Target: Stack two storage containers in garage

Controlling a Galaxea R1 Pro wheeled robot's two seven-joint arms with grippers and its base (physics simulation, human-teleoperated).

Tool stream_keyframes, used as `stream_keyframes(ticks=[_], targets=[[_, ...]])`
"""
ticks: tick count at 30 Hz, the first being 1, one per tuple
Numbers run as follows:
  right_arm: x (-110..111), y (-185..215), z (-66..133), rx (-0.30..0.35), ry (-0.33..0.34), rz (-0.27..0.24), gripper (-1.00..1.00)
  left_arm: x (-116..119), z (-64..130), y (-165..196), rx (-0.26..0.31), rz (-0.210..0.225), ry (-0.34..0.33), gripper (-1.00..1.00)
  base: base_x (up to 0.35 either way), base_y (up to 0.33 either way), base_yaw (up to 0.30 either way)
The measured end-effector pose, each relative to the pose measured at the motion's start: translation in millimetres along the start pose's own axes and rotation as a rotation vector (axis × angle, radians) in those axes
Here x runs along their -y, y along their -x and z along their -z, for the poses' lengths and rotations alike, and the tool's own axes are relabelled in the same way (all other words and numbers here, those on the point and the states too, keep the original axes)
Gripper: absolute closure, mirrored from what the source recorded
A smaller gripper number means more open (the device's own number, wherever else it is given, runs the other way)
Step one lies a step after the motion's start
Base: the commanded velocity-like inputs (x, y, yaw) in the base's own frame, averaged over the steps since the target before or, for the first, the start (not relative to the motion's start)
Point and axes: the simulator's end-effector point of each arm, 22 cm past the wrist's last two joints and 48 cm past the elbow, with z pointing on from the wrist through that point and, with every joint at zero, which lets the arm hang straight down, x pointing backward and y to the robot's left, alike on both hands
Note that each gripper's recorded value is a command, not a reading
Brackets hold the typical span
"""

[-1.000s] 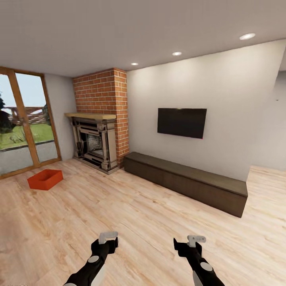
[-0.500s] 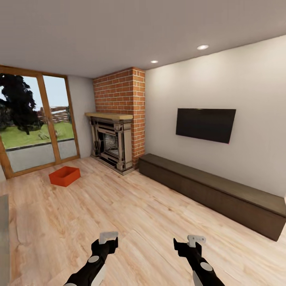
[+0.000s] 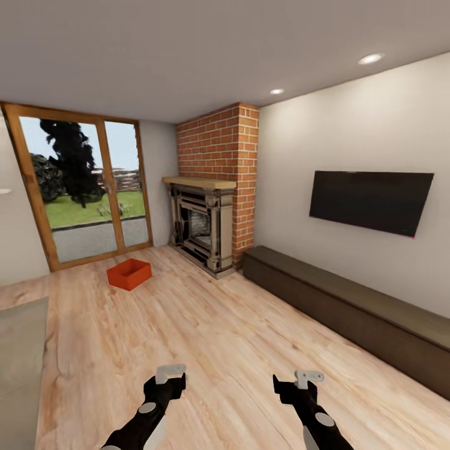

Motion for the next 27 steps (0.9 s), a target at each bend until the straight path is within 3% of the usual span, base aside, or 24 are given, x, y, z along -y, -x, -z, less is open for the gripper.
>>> stream_keyframes(ticks=[12,27], targets=[[0.0,0.0,0.0,0.0,0.0,-0.001,-1.0,0.1,0.0,-0.1,0.0,0.0,0.0,-1.0,0.331,-0.011,0.271],[0.0,-0.3,0.0,-0.002,0.0,-0.002,-1.0,-0.1,0.0,-0.4,-0.001,-0.001,0.001,-1.0,0.327,-0.146,0.271]])
